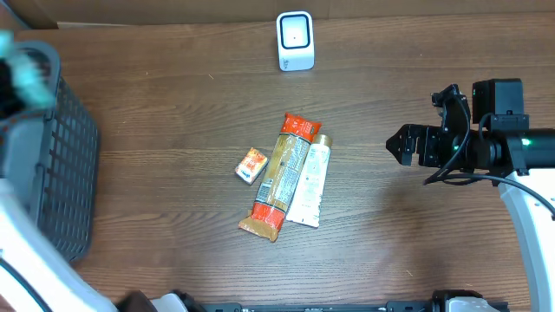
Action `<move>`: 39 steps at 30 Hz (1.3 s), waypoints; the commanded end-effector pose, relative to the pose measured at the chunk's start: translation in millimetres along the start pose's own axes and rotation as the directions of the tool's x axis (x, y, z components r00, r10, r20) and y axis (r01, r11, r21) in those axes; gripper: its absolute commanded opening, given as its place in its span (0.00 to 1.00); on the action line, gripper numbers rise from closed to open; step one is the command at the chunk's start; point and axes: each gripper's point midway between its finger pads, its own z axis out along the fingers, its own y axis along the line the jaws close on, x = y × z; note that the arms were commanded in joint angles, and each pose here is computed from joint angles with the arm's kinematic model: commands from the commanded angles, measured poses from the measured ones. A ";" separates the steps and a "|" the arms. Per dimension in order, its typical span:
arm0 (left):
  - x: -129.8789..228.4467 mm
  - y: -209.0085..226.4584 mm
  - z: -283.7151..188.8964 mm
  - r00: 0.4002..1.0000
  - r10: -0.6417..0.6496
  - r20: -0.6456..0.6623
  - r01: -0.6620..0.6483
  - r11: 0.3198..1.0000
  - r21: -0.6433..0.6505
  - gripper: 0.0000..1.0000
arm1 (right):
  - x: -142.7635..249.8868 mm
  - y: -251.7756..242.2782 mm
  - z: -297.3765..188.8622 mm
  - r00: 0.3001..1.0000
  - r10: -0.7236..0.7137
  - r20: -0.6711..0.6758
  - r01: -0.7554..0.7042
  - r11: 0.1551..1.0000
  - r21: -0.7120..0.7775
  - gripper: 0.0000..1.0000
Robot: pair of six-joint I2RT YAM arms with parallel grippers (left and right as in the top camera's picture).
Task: Scan the item barcode
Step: 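Grasp the mint-green snack bag in the basket and lift it out, then set the mint-green bag left of the orange packet, open left gripper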
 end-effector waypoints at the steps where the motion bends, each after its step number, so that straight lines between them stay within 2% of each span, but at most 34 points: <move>1: 59.5 -57.5 44.4 0.970 0.083 -0.228 -0.066 0.994 0.082 0.04 | -6.6 3.4 -4.1 1.000 -0.004 0.022 0.004 1.000 -0.010 1.00; 5: 147.8 -100.1 85.8 0.874 0.157 -0.460 -0.124 0.987 0.101 0.04 | -6.6 3.6 -4.1 1.000 -0.004 0.022 0.004 1.000 -0.011 1.00; 8: 212.5 -111.9 113.2 0.796 0.165 -0.582 -0.135 0.986 0.095 0.04 | -6.3 6.3 -4.2 1.000 -0.004 0.020 0.004 1.000 -0.027 0.99; 14: 332.7 -134.6 150.7 0.662 0.229 -0.714 -0.161 0.973 0.163 0.04 | -5.3 14.7 -4.6 1.000 -0.004 0.015 0.005 0.997 -0.075 0.96; 17: 370.1 -143.1 158.2 0.622 0.267 -0.736 -0.188 0.963 0.191 0.04 | -5.0 16.3 -4.7 1.000 0.021 0.011 -0.020 0.996 -0.085 0.95; 21: 385.8 -143.9 168.6 0.621 0.250 -0.743 -0.192 0.968 0.164 0.04 | -5.0 16.3 -4.6 0.998 0.055 0.008 -0.054 0.995 -0.086 0.95; 29: 372.8 -127.0 181.8 0.664 0.255 -0.703 -0.270 0.959 0.092 0.06 | -0.3 14.6 11.7 0.992 0.114 -0.056 -0.118 0.990 -0.081 0.94; 31: 372.6 -124.0 181.5 0.657 0.272 -0.703 -0.293 0.951 0.094 0.17 | 3.1 16.5 20.9 0.989 0.120 -0.090 -0.127 0.989 -0.079 0.94; 36: 372.4 -123.9 181.2 0.655 0.277 -0.703 -0.297 0.950 0.097 0.69 | 14.0 25.1 48.4 0.973 0.131 -0.190 -0.147 0.986 -0.073 0.93; 37: 371.6 -124.4 181.2 0.656 0.277 -0.702 -0.297 0.950 0.098 0.76 | 16.8 27.0 54.3 0.967 0.141 -0.212 -0.159 0.985 -0.069 0.93; 39: 368.2 -125.7 179.5 0.653 0.277 -0.705 -0.297 0.950 0.098 0.83 | 22.8 30.9 65.6 0.953 0.163 -0.255 -0.183 0.981 -0.057 0.92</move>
